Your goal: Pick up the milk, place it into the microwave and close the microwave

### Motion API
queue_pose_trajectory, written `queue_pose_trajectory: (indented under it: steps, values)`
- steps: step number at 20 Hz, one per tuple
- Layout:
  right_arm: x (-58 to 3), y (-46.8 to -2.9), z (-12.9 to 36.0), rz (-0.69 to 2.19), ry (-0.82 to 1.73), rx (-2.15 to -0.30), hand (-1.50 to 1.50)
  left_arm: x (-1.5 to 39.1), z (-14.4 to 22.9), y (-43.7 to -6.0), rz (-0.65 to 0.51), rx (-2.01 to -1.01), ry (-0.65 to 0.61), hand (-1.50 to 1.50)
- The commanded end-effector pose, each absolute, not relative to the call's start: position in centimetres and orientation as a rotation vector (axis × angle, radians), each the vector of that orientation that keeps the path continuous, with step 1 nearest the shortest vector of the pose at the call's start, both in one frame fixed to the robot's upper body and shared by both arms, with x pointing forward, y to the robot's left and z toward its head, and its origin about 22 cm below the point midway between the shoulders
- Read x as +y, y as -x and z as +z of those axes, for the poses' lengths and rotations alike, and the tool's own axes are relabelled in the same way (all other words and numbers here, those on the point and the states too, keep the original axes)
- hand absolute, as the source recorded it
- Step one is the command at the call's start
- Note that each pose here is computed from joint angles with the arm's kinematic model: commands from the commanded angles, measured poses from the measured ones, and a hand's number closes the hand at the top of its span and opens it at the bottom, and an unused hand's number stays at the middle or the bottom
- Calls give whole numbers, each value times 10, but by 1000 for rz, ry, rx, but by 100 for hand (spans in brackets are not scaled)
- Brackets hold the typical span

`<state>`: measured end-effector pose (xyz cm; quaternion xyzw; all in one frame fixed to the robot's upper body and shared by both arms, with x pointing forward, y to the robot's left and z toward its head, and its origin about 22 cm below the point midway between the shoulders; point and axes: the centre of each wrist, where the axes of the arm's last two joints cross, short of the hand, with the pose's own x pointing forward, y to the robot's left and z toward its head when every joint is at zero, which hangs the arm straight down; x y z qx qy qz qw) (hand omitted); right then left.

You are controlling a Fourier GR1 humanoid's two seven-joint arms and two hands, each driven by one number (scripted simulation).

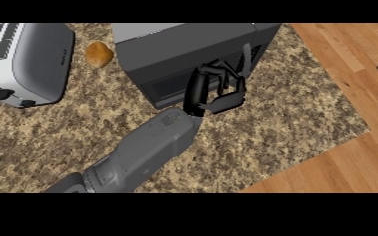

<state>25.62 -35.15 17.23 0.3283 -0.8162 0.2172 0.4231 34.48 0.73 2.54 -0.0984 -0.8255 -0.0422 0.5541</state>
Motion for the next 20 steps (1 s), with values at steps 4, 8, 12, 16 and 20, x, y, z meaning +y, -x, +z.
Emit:
queue_pose_trajectory:
  steps: [4, 8, 12, 16, 20]
  values:
    - [-354, -254, 177, 566, -870, -2031, -150, 26, 13, -364, -65, -1812, 41, 150]
    - [-357, -252, 186, 583, -849, -2039, -150, 30, 5, -361, -48, -1784, -13, 150]
    - [-359, -247, 184, 559, -850, -2040, -150, 33, 1, -360, 5, -1727, -28, 150]
    - [-365, -242, 188, 547, -826, -2038, -150, 36, -8, -356, -5, -1722, -1, -150]
    - [-368, -237, 183, 540, -819, -2007, -150, 35, -4, -359, -4, -1715, 11, -150]
